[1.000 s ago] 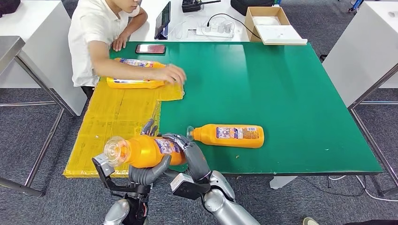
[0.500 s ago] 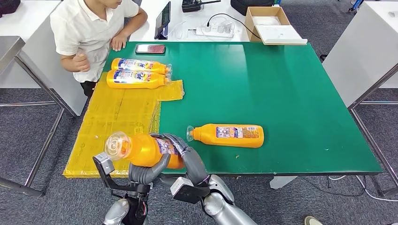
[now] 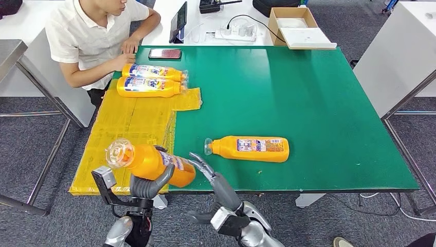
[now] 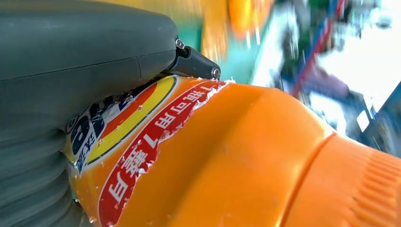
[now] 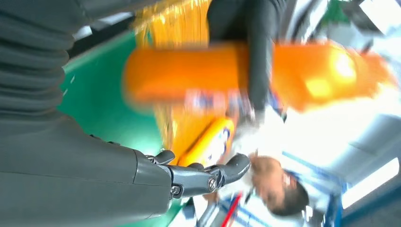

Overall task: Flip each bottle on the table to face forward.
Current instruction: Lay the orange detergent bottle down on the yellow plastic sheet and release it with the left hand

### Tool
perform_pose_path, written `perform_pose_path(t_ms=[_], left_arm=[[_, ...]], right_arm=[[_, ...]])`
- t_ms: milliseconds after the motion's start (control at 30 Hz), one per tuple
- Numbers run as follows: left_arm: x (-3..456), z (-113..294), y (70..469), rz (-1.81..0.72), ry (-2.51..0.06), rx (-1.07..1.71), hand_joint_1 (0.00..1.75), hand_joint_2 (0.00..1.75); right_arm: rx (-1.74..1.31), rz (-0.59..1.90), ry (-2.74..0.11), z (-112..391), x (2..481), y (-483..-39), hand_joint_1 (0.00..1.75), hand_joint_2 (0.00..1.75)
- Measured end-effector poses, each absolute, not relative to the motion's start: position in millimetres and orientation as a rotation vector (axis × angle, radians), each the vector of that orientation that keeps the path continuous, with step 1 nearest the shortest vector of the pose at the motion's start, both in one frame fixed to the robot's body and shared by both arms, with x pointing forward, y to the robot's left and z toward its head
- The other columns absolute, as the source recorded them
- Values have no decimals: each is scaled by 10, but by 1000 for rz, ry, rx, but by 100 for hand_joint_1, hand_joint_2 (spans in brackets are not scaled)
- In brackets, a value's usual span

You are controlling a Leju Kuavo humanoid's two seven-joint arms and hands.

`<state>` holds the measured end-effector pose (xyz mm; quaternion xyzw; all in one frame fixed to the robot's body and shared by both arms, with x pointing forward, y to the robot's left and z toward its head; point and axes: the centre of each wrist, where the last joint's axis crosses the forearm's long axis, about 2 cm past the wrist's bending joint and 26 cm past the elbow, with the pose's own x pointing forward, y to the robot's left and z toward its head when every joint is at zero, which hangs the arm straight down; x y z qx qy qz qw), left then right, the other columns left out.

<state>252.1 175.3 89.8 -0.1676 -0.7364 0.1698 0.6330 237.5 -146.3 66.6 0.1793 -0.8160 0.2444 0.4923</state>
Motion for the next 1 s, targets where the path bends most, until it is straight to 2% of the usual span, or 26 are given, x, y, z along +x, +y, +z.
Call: perform_pose_path(t_ms=[67, 233, 367, 533, 667, 867, 1000], left_arm=[[2530, 886, 1794, 395, -1684, -354, 175, 175], [2625, 793, 2220, 442, -1694, -87, 175, 175], [2679, 815, 2358, 323, -1767, 229, 175, 175], [2996, 986, 2674, 2, -1819, 631, 175, 175], [3414, 1104, 2797, -415, -1695, 860, 175, 175], [3838, 1051, 2622, -893, -1402, 908, 175, 175], [3942, 1012, 2521, -1036, -1286, 881, 175, 175]], right_arm=[[427, 581, -1989, 678, 2364, -1491, 0, 0], [330, 461, -2097, 880, 2271, -1784, 0, 0], [269, 367, -2145, 971, 2244, -1854, 0, 0], [144, 154, -2223, 1158, 2257, -1996, 0, 0], [150, 22, -2223, 1205, 2286, -2051, 0, 0], [181, -74, -2190, 1173, 2336, -1979, 0, 0], [193, -91, -2157, 1111, 2351, -1905, 0, 0]])
